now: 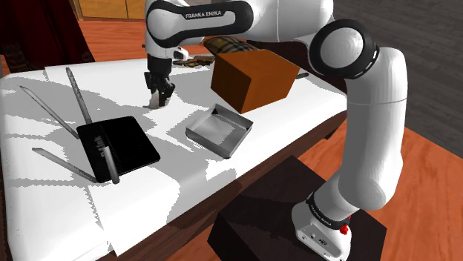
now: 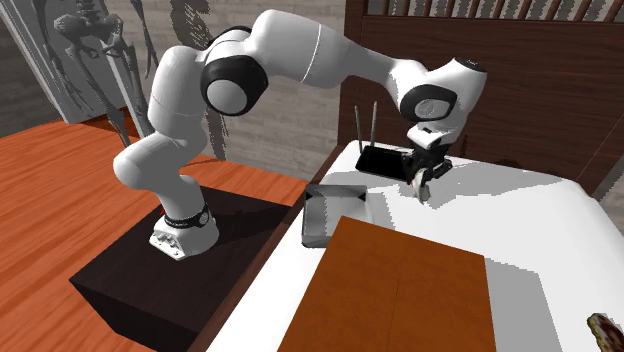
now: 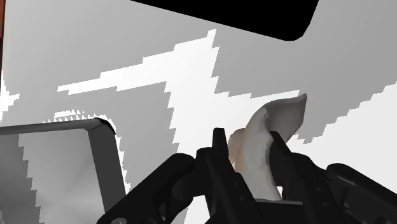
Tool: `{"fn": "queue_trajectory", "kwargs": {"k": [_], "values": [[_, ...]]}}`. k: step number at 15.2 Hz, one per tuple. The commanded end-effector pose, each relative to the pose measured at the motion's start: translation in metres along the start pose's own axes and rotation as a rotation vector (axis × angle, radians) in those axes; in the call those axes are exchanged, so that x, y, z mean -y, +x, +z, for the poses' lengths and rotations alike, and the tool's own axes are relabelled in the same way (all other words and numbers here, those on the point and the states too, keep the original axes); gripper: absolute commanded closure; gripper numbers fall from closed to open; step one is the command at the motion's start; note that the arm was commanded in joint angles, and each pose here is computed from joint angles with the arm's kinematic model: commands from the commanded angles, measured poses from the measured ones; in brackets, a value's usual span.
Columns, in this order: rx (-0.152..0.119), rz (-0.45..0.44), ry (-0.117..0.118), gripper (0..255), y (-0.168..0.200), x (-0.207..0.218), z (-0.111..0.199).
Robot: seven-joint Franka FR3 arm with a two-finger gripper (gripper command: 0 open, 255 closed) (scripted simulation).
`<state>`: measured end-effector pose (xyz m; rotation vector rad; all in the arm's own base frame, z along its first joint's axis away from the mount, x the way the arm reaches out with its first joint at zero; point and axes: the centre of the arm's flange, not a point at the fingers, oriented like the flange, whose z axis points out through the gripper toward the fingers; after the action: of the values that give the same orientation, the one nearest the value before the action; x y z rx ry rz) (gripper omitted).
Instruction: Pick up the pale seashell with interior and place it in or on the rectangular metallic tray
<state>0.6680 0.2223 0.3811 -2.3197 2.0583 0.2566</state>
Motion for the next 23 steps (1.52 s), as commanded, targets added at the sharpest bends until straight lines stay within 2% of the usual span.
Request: {"fn": "queue_trajectory", "kwargs": {"k": [1,9,23], "values": [[0.000,0.000,0.000,255,-0.001,-0.002,-0.011],[0.000,0.000,0.000,255,-0.007,-0.005,-0.051],[0.000,0.000,0.000,255,0.070,-0.172,-0.026]]}}
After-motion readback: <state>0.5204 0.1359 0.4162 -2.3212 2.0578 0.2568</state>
